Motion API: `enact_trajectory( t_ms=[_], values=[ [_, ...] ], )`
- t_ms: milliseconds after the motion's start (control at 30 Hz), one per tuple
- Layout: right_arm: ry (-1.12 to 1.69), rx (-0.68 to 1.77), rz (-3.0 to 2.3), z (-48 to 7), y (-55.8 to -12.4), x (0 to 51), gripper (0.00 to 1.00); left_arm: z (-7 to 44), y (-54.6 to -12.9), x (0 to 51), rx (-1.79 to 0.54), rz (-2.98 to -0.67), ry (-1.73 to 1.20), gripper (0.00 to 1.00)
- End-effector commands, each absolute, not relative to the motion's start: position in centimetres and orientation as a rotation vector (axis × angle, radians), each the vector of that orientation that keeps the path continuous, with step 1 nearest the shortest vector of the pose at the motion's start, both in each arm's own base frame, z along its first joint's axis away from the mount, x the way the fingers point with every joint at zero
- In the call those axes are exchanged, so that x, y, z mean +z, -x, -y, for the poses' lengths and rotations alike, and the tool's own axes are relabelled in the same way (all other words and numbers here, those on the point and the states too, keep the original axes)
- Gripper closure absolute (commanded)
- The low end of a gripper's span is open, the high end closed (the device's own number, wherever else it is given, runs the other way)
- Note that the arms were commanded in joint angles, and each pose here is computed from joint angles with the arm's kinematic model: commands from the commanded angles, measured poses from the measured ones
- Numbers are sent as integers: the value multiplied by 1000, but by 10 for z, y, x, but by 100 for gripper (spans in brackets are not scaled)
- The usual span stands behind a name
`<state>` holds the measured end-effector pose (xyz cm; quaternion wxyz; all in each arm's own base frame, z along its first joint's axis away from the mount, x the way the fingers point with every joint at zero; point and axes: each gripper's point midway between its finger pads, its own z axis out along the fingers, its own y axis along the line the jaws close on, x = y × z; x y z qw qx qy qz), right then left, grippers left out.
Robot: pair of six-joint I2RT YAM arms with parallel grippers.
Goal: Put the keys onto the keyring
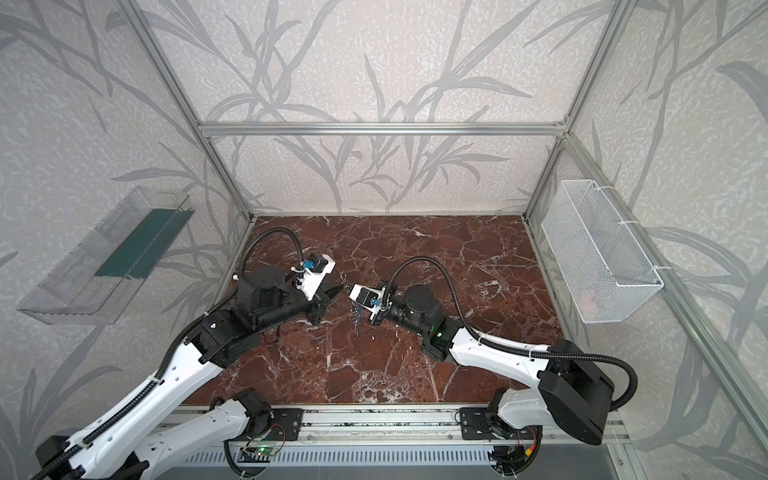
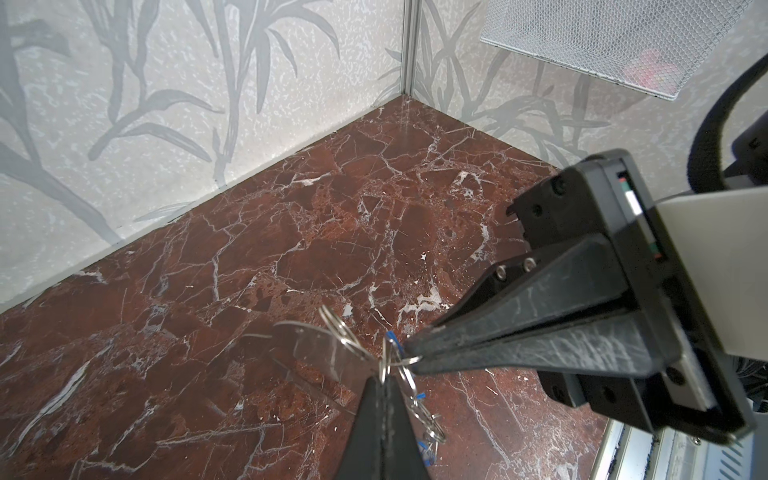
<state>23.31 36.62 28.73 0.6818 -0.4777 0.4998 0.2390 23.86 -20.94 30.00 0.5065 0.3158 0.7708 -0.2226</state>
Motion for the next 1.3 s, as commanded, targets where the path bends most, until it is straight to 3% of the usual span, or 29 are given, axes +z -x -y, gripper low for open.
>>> enact_trajectory(
  t_ms=[0,167,267,333,733,1267],
  values=[
    [1070,588,-1113,-367,-224,288,100,206,-242,332,-560,-1738,-684,100],
    [1045,615,-1145,-364,-226,283,100,208,-240,338,-594,-1704,-669,100],
    [945,621,-1171,-352,-235,289,74,212,-240,337,-627,-1711,-661,100],
    [886,652,-1209,-342,-241,295,72,215,-243,336,-657,-1712,-638,100],
    [604,905,-1371,-279,-261,307,72,240,-258,340,-839,-1649,-544,100],
    [643,1164,-1441,-299,-258,331,71,266,-264,341,-987,-1577,-558,100]
  ],
)
